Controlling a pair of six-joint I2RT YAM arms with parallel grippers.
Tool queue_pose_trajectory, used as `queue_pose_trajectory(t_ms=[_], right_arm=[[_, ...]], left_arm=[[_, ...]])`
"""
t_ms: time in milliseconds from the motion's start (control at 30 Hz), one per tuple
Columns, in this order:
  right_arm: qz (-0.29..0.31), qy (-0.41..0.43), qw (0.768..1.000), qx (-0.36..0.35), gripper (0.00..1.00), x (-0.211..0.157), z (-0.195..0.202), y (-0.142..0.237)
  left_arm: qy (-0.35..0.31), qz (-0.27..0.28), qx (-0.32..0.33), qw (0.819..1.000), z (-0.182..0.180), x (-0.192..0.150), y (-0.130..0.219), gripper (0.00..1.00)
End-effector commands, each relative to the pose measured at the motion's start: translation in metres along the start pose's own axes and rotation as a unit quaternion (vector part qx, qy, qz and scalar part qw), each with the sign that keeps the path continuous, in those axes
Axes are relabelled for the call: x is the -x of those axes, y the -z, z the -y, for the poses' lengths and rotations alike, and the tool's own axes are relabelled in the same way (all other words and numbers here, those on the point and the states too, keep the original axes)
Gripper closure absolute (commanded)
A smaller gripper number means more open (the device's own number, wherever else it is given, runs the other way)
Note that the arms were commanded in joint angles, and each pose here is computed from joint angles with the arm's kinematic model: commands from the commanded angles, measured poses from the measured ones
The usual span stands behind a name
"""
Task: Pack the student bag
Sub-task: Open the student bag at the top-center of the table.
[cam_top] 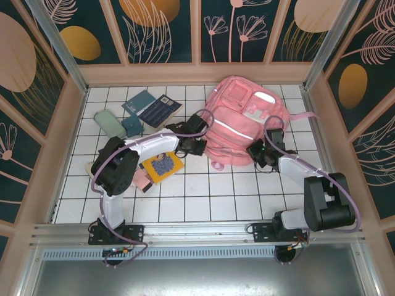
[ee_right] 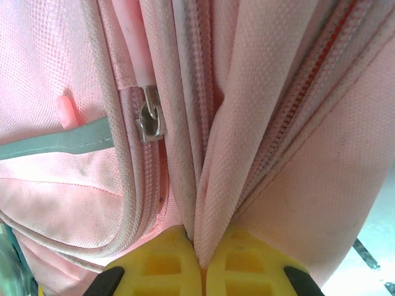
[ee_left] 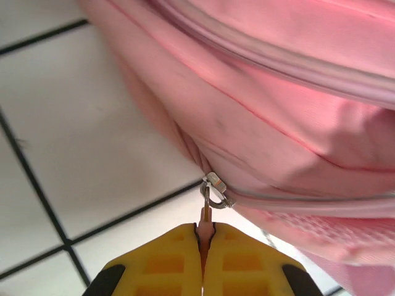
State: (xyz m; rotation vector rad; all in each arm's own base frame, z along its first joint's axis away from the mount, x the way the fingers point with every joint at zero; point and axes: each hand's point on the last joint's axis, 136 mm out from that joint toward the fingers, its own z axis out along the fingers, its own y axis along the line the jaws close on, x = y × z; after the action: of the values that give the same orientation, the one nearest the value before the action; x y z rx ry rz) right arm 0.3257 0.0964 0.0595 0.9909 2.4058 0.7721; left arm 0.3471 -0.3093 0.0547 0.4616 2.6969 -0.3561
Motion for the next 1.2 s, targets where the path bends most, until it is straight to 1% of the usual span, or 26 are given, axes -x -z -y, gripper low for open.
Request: queue_pose_trajectory(t_ms=[0,133,267,433,533,567,600,667,733,767,833,1000,1100,1167], right_arm=[[0.037,0.023,0.999,-0.032,1.0,0.022,0.008,0.008],[0.039,0.043,0.998,-0.036,1.0,0.032,-0.003,0.003],[0.06,0.072,0.994,-0.047,1.0,0.055,-0.016,0.001],[0.084,0.099,0.99,-0.059,1.0,0.088,-0.027,-0.001],[0.096,0.104,0.987,-0.071,1.0,0.106,-0.028,-0.001],[0.1,0.104,0.987,-0.074,0.98,0.113,-0.029,0.0],[0.103,0.106,0.986,-0.075,0.92,0.117,-0.03,0.001],[0.106,0.11,0.986,-0.072,0.7,0.124,-0.035,0.006],[0.108,0.113,0.985,-0.07,0.56,0.125,-0.04,0.014],[0.107,0.11,0.986,-0.068,0.51,0.123,-0.042,0.019],[0.103,0.104,0.987,-0.061,0.47,0.114,-0.044,0.027],[0.07,0.08,0.993,-0.054,0.45,0.067,-0.033,0.042],[0.042,0.06,0.995,-0.062,0.45,0.03,-0.019,0.044],[0.02,0.048,0.997,-0.054,0.45,0.004,-0.014,0.044]], left_arm=[[-0.008,-0.021,0.071,0.997,-0.041,-0.004,-0.005,1.0],[-0.016,-0.019,0.032,0.999,-0.029,-0.01,0.003,1.0],[-0.029,-0.025,-0.016,0.999,-0.009,-0.03,0.014,1.0],[-0.062,-0.04,-0.078,0.994,0.038,-0.06,0.018,1.0],[-0.072,-0.046,-0.113,0.99,0.075,-0.068,0.015,1.0],[-0.072,-0.045,-0.124,0.989,0.087,-0.068,0.014,1.0],[-0.07,-0.043,-0.136,0.987,0.097,-0.067,0.013,1.0],[-0.064,-0.033,-0.162,0.984,0.119,-0.06,0.013,1.0],[-0.062,-0.027,-0.184,0.981,0.138,-0.055,0.013,1.0],[-0.062,-0.023,-0.193,0.979,0.147,-0.052,0.012,1.0],[-0.068,-0.022,-0.207,0.976,0.162,-0.05,0.01,1.0],[-0.072,-0.028,-0.217,0.973,0.177,-0.047,0.001,1.0],[-0.076,-0.028,-0.216,0.973,0.179,-0.047,-0.001,1.0],[-0.079,-0.029,-0.215,0.973,0.18,-0.046,-0.002,1.0]])
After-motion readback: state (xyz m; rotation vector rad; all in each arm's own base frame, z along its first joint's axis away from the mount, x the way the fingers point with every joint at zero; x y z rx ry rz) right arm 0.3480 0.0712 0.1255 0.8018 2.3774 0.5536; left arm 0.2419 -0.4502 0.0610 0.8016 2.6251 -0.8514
